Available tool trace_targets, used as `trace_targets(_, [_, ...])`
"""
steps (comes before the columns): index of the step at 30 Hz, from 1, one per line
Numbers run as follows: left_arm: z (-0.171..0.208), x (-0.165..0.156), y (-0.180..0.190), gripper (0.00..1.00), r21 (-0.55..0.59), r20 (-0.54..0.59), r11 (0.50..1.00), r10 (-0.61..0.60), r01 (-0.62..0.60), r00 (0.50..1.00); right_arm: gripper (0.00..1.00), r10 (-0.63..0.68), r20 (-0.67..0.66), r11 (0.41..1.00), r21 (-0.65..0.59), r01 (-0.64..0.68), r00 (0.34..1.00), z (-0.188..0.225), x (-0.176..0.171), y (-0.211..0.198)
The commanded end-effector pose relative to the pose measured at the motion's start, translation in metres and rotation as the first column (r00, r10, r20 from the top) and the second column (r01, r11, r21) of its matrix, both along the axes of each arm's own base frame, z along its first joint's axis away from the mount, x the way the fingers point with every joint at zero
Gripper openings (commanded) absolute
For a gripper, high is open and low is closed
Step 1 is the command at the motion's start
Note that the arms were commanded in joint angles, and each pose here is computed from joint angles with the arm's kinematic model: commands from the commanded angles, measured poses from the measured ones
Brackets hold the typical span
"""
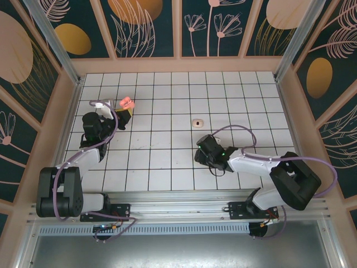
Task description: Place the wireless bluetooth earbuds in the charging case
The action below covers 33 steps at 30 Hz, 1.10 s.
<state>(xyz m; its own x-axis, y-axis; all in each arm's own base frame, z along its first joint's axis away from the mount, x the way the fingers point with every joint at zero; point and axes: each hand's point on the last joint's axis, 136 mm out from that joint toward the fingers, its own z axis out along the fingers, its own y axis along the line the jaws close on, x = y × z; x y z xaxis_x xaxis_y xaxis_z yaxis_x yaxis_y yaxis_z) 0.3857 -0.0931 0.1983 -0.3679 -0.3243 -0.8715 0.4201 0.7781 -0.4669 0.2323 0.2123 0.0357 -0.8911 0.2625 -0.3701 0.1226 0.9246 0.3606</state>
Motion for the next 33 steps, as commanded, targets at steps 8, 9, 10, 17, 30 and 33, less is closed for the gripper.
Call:
trace_targets(8, [0.013,-0.001,-0.002,0.05,0.024,0.046,1.0,-0.009,0.008,0.999,0.41,-0.052,-0.23,0.999,-0.019,0.048,0.972,0.038,-0.008,-0.017])
trace_targets(9, [0.013,-0.001,-0.002,0.05,0.025,0.046,1.0,-0.009,0.007,0.999,0.41,-0.055,-0.254,0.998,-0.008,0.055,0.966,0.037,-0.01,-0.017])
trace_targets(10, [0.011,-0.001,-0.002,0.05,0.025,0.043,1.0,-0.01,0.009,0.999,0.41,-0.058,-0.269,0.998,0.002,0.06,0.961,0.036,-0.012,-0.017])
trace_targets(17, [0.008,-0.001,-0.004,0.05,0.019,0.032,1.0,-0.016,0.016,0.999,0.41,-0.032,-0.322,0.996,0.066,0.056,0.946,0.015,-0.01,-0.005])
trace_targets(30, [0.011,-0.002,-0.002,0.06,0.042,0.04,0.999,-0.008,0.006,0.999,0.41,-0.017,-0.343,0.999,0.041,0.033,0.939,-0.008,-0.001,-0.001])
trace_targets(33, [0.012,-0.002,-0.002,0.06,0.041,0.041,0.999,-0.008,0.007,0.999,0.41,-0.015,-0.329,0.998,0.047,0.032,0.944,-0.008,0.003,0.0])
